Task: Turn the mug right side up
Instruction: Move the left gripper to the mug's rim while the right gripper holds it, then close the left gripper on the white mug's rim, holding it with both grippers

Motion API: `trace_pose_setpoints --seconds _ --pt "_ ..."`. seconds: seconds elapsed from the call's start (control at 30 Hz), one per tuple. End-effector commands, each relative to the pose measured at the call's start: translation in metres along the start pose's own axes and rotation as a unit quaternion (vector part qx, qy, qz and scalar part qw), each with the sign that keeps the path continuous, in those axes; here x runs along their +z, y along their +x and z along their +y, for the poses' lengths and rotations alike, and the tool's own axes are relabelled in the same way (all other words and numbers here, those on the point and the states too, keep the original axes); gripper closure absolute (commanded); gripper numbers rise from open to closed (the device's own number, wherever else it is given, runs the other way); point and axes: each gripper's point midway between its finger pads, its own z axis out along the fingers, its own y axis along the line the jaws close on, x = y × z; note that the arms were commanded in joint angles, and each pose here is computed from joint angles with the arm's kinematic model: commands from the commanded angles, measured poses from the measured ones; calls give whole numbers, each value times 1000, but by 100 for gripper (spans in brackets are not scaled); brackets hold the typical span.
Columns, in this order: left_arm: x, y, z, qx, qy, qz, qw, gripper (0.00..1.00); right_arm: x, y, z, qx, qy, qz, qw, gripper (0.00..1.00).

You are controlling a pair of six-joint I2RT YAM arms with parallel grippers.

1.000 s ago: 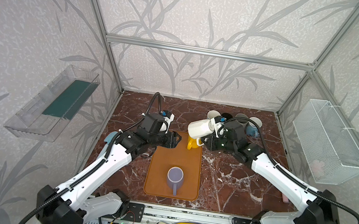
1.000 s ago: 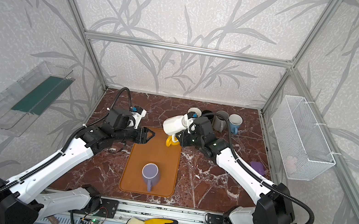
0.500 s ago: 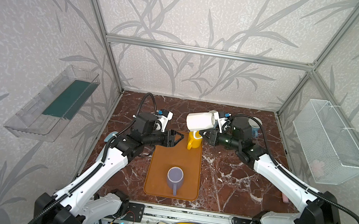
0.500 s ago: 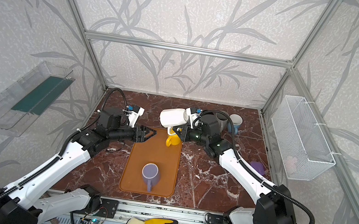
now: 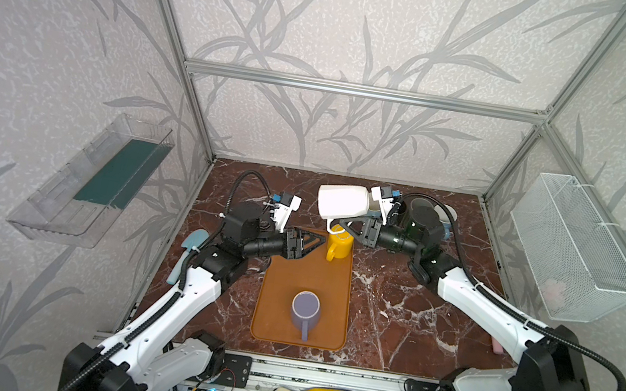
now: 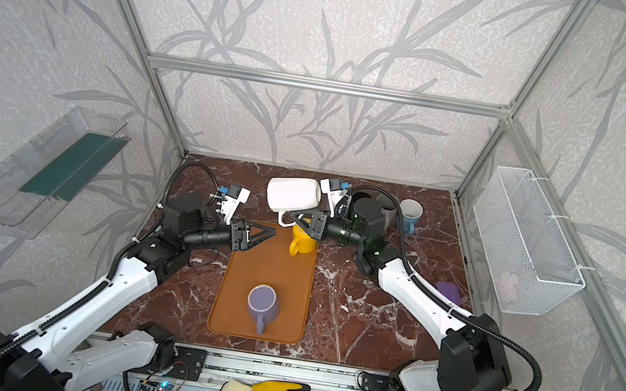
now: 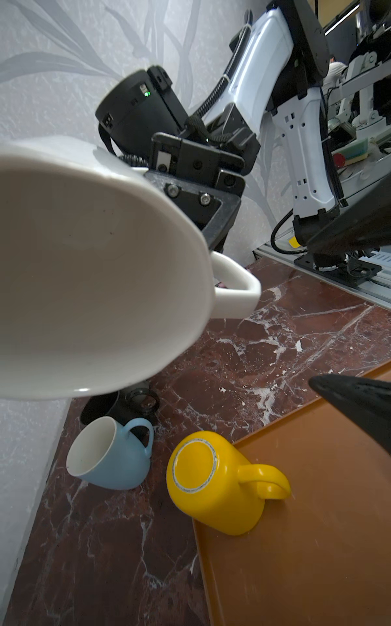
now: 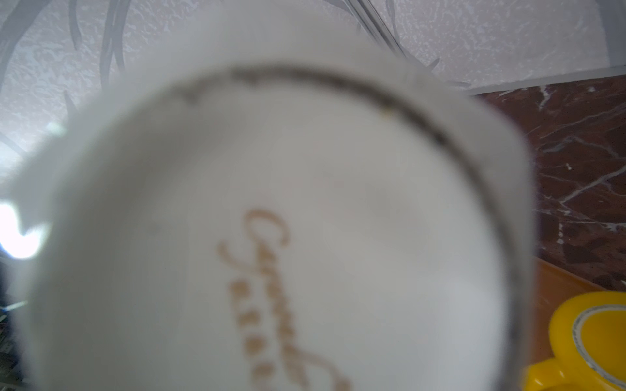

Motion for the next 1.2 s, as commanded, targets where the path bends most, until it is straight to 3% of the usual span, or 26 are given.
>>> trace_pose_setpoints --seconds 0.0,0.57,1.17 --pt "-7 -12 -27 33 55 -28 998 43 -5 -22 43 -55 -83 -36 994 100" --pt "-15 -23 -45 47 96 -68 992 45 -1 -14 78 -81 -146 -33 985 100" --pt "-23 -34 -62 56 135 -104 984 54 3 -4 85 -81 -160 -31 983 100"
